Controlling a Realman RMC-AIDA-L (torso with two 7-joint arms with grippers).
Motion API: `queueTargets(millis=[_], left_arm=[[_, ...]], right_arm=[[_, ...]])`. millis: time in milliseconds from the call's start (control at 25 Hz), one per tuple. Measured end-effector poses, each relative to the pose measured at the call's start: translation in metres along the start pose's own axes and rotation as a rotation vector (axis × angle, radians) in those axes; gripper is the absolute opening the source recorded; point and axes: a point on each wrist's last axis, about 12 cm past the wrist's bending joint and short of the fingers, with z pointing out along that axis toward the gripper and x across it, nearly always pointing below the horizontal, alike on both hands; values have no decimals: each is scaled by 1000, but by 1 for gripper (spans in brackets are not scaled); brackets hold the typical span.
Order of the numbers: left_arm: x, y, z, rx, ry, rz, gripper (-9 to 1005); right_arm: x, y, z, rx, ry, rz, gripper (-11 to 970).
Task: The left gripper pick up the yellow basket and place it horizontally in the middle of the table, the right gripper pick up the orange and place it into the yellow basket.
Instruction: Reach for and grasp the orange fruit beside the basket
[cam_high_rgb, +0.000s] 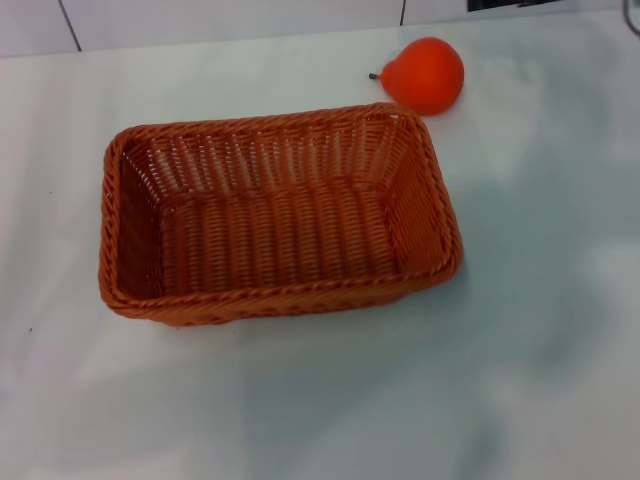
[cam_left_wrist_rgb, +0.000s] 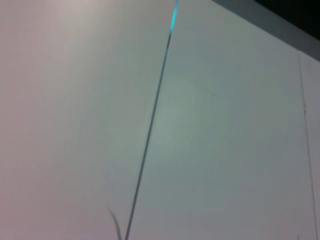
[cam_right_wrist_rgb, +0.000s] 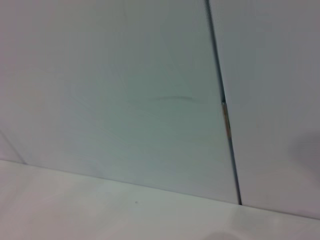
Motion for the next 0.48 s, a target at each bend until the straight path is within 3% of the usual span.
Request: queueTargets(millis=[160, 480], left_arm=[[-1, 1, -4, -12, -4, -6, 568], [0, 1, -8, -27, 0, -11, 568]], right_arm=[[-1, -11, 19, -41, -39, -33, 925], [-24, -27, 49, -116, -73, -77, 924]])
